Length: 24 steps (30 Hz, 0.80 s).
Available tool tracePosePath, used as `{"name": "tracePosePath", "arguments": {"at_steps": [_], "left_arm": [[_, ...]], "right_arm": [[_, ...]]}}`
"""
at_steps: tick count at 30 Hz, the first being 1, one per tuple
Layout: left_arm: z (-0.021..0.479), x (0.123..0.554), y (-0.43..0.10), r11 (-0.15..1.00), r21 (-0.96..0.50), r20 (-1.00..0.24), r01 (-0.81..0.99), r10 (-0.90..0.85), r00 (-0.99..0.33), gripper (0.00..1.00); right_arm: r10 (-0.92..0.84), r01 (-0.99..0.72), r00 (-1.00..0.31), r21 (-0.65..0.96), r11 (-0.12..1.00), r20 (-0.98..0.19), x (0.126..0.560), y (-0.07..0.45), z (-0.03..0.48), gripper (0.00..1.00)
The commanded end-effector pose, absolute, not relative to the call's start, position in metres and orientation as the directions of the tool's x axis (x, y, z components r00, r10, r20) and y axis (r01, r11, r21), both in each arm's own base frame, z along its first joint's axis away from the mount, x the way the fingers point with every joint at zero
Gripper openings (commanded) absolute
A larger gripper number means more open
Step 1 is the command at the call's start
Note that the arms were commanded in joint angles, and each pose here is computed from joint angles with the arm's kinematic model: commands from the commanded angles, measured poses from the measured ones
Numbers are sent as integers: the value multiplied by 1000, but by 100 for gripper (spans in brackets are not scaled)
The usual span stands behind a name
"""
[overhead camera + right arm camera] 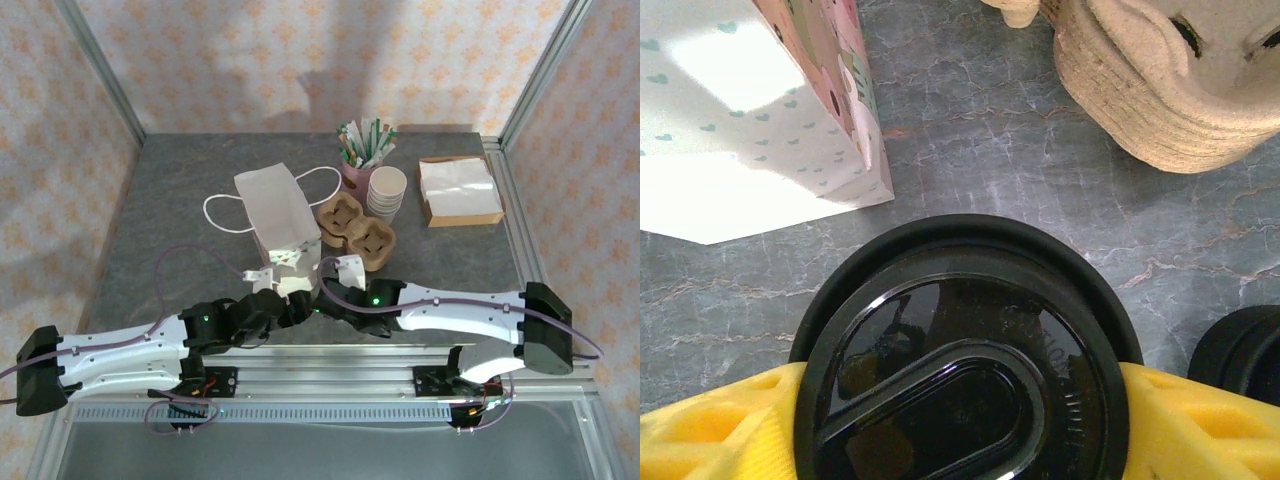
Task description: Pack the takeout coffee
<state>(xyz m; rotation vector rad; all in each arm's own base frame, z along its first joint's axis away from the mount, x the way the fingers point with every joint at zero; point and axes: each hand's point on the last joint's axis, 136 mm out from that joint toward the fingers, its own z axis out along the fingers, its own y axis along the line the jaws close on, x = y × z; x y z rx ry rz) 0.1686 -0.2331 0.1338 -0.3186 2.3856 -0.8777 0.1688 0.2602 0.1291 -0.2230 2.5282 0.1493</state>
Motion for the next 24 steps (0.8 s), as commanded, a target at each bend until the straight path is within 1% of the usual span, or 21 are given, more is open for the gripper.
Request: {"name": "tracePosePath", "arguments": {"at_steps": [1,7,10,14,20,24], "left_arm": [[138,170,-228,759,-650,-448,-40,-425,-787,73],[143,171,-227,762,-647,-456,-32,-420,-785,72],[143,171,-226,762,-646,-458,-31,-420,-784,72],[143,171,-226,761,-648,-457,-30,-420,-784,72],[140,170,-226,760,-649,-453,-34,-421,-786,72],[140,170,-225,763,-646,-453,-35,-420,-786,72]], "right_arm": [[-184,-200,-832,-26,979,-524,166,246,126,70],[-190,-195,-863,-38,980,-468,162,232,128,70],[-183,-194,-880,-18,981,-438,158,228,127,70],[-179,-189,-901,-15,982,-394,154,224,120,70],[-214,-190,-926,-107,976,-312,147,215,96,70],[-245,-196,-944,-222,955,-220,138,198,74,70]]}}
